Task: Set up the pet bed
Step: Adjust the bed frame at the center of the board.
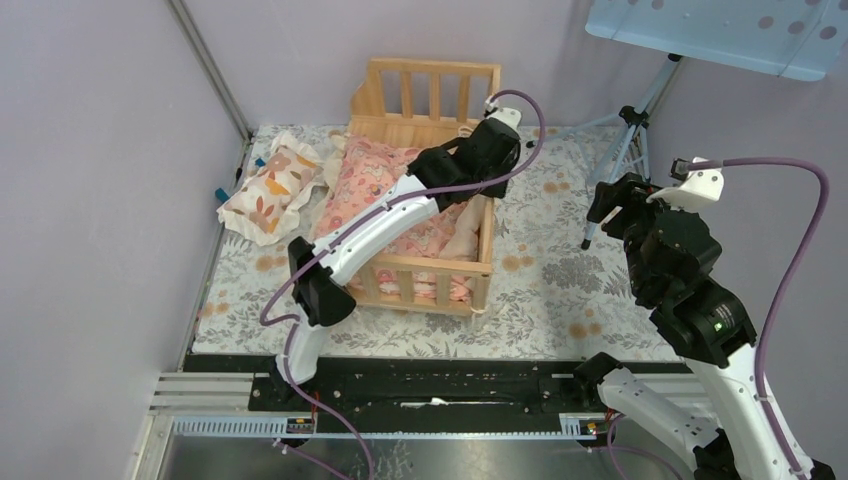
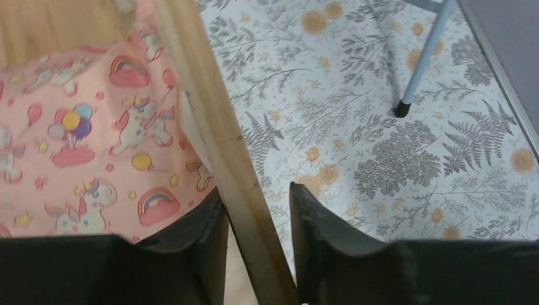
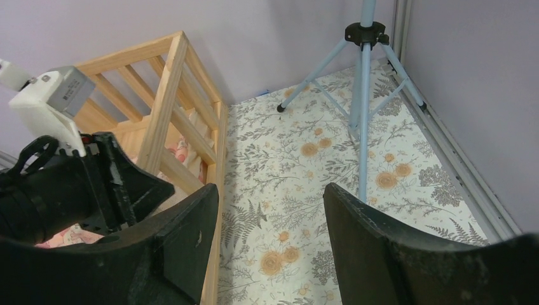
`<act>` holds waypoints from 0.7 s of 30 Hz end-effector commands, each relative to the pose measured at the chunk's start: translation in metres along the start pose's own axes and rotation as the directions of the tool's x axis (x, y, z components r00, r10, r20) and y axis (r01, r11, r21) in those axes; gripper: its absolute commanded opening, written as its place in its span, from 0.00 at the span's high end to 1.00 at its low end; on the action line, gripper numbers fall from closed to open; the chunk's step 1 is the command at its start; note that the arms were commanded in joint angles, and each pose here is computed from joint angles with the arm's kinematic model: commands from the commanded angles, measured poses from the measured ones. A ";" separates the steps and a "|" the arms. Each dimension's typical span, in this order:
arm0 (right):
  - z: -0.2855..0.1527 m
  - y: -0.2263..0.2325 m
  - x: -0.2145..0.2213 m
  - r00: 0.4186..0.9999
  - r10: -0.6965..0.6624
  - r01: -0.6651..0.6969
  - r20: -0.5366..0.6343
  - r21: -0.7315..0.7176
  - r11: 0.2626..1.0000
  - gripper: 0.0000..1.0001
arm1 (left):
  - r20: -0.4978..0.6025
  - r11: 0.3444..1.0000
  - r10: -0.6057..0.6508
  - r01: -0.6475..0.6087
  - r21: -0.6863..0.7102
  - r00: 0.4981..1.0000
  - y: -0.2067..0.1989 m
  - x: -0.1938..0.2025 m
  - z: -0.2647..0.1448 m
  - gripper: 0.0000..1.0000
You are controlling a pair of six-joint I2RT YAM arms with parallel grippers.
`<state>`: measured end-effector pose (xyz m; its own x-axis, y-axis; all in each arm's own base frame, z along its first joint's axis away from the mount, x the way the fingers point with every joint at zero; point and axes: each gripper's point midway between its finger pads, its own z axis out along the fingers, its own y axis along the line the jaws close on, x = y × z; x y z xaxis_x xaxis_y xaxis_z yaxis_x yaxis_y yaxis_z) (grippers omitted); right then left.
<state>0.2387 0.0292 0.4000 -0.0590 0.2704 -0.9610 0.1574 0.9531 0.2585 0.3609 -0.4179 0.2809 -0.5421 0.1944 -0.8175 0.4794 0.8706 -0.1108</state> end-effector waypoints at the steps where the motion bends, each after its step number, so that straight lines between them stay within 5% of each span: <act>1: -0.002 -0.003 -0.001 1.000 -0.006 0.006 0.015 0.004 1.000 0.31 | -0.009 0.984 0.147 -0.145 0.101 0.989 0.003 -0.006 -0.015 0.83; 7: 0.002 0.001 0.008 1.000 -0.009 0.009 -0.001 -0.015 1.000 0.30 | 0.049 0.911 0.331 -0.332 0.243 0.942 -0.009 -0.009 -0.045 1.00; 15: 0.009 0.006 0.028 0.998 -0.053 0.052 -0.043 -0.035 0.998 0.30 | 0.022 0.765 0.523 -0.480 0.430 0.852 -0.003 0.039 -0.106 1.00; 21: 0.014 0.014 0.040 0.996 -0.069 0.064 -0.059 -0.073 0.995 0.29 | 0.146 0.614 0.606 -0.577 0.538 0.782 -0.002 0.069 -0.156 1.00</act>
<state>0.2463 0.0419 0.3608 -0.1445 0.2148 -0.9659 0.1247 0.9723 0.1975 0.2905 -0.3300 0.2769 -0.3886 0.5713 -0.7229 0.7952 0.6042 0.0500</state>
